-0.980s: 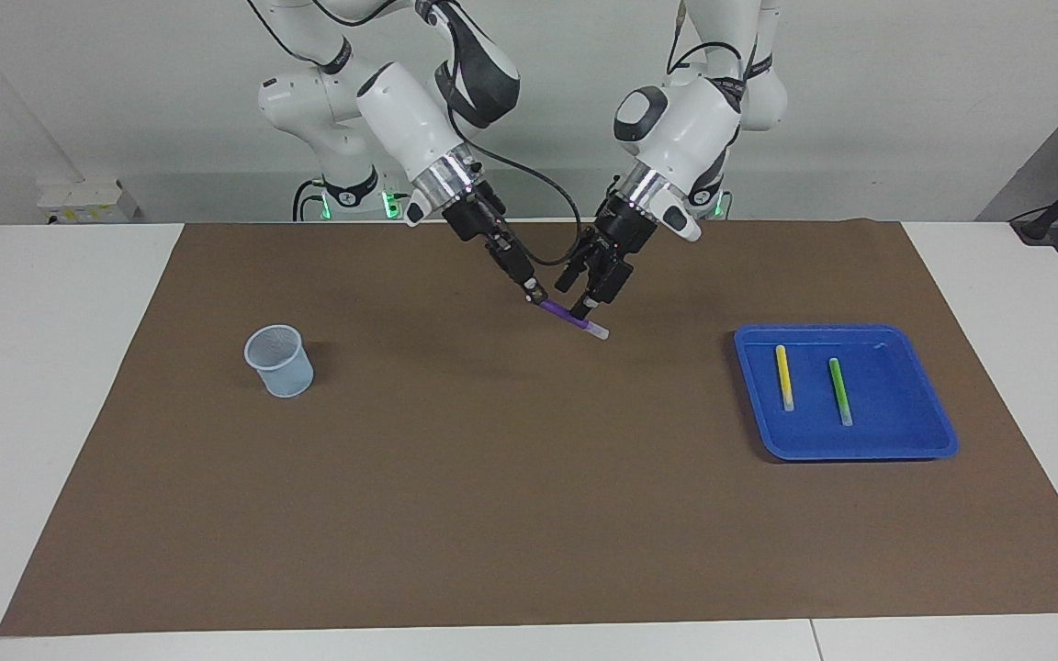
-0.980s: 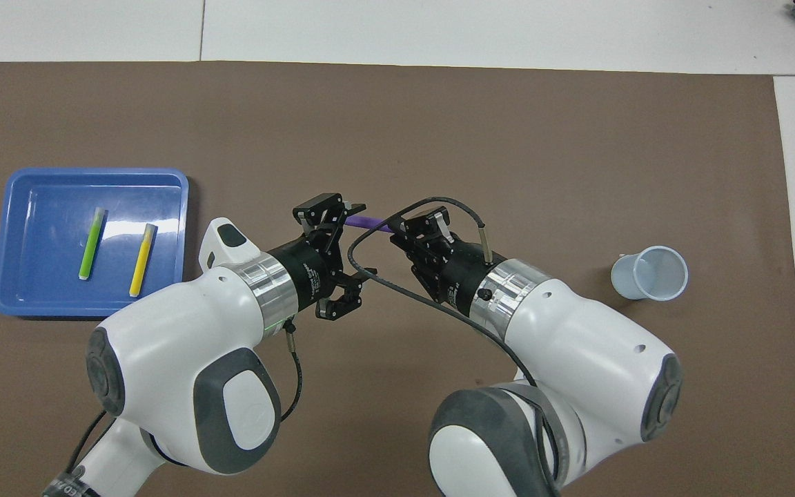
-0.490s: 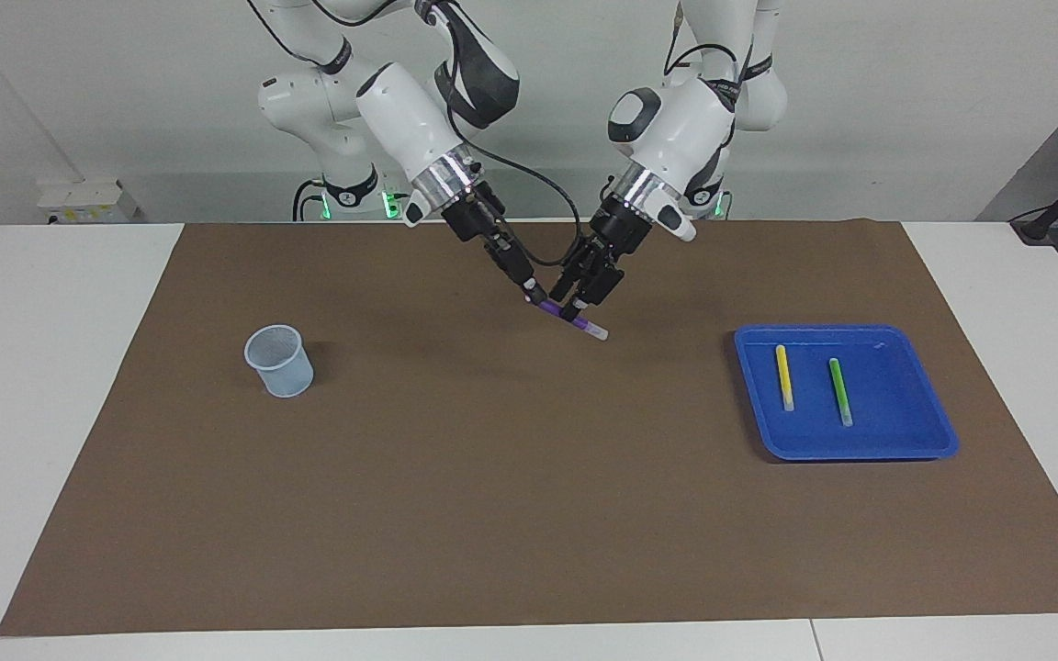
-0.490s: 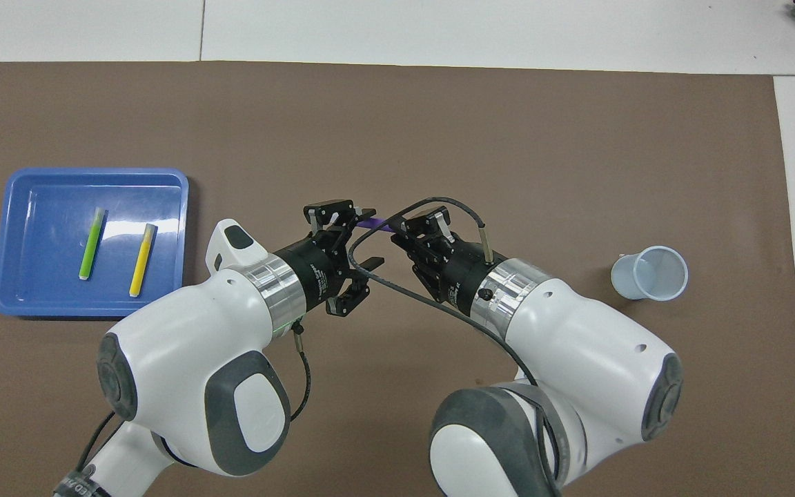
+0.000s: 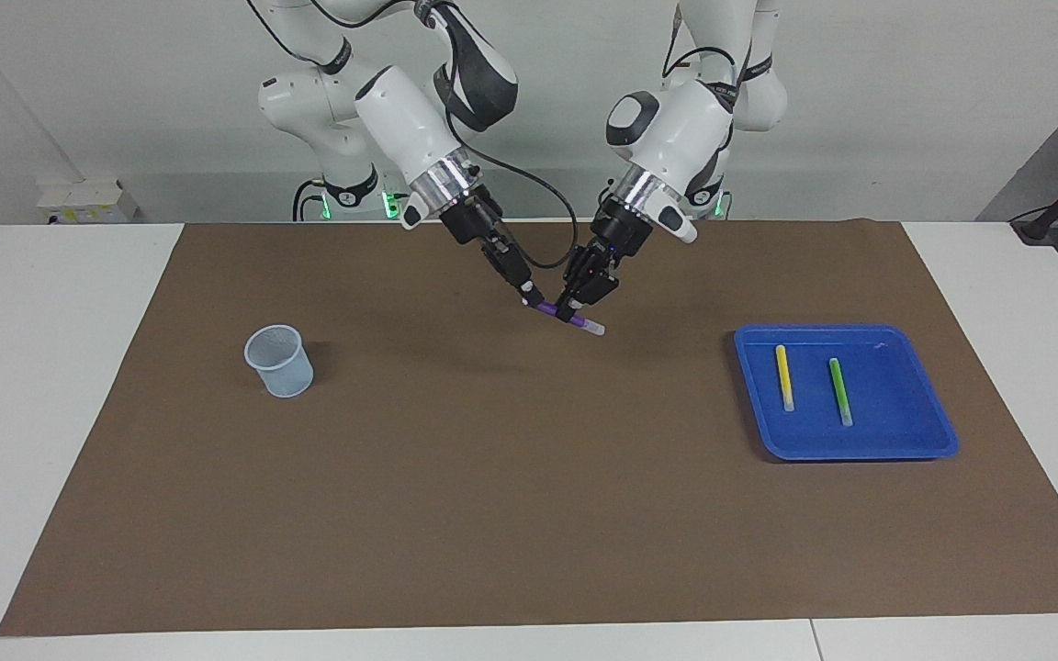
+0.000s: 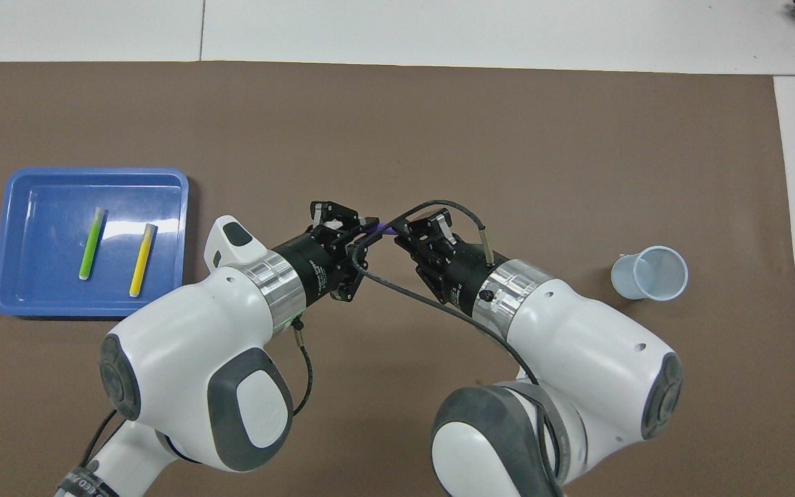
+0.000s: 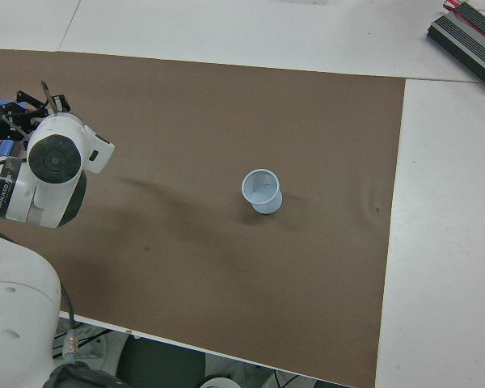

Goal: Right arm passes pens to left for tray arrangement
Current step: 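Close the left gripper on the purple pen and open the right gripper, then lower the purple pen into the blue tray with the left gripper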

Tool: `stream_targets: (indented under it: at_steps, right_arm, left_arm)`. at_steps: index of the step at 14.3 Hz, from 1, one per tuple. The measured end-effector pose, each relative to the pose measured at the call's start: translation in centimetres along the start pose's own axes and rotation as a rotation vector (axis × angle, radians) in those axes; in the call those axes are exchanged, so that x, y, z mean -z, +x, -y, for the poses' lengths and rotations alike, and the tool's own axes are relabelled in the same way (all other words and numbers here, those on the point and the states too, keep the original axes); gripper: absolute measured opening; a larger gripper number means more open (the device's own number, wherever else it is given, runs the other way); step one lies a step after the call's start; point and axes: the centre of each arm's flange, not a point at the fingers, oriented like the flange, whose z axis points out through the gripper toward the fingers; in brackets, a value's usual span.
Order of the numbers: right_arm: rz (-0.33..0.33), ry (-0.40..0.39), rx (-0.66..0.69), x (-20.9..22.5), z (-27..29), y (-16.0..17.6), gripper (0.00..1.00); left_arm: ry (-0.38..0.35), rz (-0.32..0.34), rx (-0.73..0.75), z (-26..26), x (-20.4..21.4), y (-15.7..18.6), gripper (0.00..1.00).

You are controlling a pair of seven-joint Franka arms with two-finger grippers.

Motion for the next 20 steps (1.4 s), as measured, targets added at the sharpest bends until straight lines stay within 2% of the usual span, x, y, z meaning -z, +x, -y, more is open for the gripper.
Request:
stream_targets:
  at_steps: [9, 10, 14, 16, 17, 20]
  right_arm:
    - [0.000, -0.001, 0.000, 0.0, 0.0, 0.0, 0.19]
    - [0.000, 0.002, 0.000, 0.1, 0.1, 0.0, 0.24]
    - [0.001, 0.009, 0.000, 0.2, 0.5, 0.0, 0.65]
    - [0.019, -0.019, 0.034, 0.0, 0.2, -0.1, 0.88]
    - [0.039, -0.050, 0.094, -0.1, 0.0, 0.3, 0.99]
    - [0.125, -0.166, 0.321, 0.6, -0.4, 4.2, 1.00]
  left_arm:
    - [0.001, 0.000, -0.004, 0.0, 0.0, 0.0, 0.18]
    - [0.002, 0.000, -0.003, 0.0, -0.1, 0.0, 0.18]
    - [0.006, -0.003, -0.001, 0.1, -0.3, 0.2, 0.18]
    - [0.005, -0.004, 0.001, 0.0, -0.3, 0.3, 0.18]
    - [0.004, -0.007, 0.003, -0.1, -0.2, 0.6, 0.18]
    - [0.056, -0.006, -0.094, -0.3, -0.4, 1.9, 0.18]
